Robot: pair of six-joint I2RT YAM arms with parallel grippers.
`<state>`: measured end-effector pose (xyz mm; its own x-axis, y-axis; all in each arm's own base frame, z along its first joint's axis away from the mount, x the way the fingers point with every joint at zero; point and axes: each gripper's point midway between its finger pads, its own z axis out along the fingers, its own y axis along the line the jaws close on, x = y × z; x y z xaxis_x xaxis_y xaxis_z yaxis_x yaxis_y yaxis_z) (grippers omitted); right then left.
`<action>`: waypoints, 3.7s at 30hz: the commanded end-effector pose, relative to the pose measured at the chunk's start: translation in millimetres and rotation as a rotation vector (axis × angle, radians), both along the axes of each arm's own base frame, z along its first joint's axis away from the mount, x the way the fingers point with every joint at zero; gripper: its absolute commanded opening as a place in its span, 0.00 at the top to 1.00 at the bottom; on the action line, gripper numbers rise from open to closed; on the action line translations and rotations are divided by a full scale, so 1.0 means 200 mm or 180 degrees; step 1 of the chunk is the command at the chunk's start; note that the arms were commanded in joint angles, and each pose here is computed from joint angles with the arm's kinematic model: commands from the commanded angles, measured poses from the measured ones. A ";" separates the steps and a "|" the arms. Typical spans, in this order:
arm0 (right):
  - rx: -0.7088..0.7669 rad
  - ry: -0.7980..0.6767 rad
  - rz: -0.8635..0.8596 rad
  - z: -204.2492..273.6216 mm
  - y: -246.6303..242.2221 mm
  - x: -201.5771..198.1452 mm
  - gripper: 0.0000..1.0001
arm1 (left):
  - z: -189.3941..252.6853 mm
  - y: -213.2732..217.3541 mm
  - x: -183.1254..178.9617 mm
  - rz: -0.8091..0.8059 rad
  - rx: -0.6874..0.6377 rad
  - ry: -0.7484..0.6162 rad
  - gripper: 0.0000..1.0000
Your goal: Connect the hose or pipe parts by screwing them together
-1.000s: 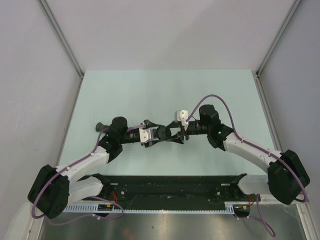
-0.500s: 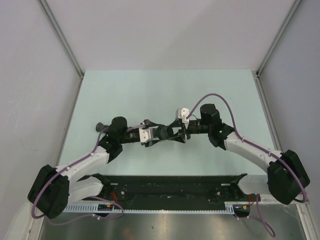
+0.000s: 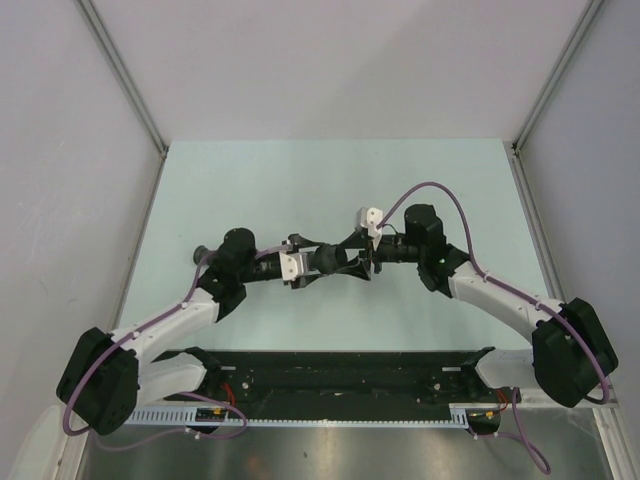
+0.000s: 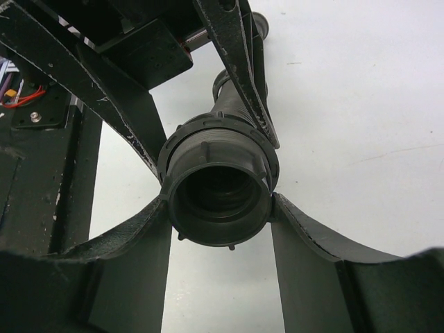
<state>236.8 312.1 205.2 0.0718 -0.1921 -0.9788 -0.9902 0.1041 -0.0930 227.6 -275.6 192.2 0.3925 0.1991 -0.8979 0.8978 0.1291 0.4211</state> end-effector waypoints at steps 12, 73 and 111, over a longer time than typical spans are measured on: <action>0.0249 0.0127 0.0152 0.12 0.01 -0.02 0.99 | 0.32 -0.09 -0.05 -0.0324 -0.0381 -0.0517 1.00; 0.0683 0.3146 -0.2203 -0.19 0.30 0.12 1.00 | 0.25 -0.19 0.18 0.0365 -0.0252 -0.0582 1.00; 0.0848 0.3471 -0.2987 -0.16 0.18 0.15 0.29 | 0.19 -0.17 0.21 0.0611 -0.0288 -0.0522 1.00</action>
<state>280.2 334.6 153.0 -0.7351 0.4797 -0.4792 -0.0597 0.6582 0.7504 281.6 -275.1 134.8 0.2696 0.4712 -0.8398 0.8252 0.3365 0.4537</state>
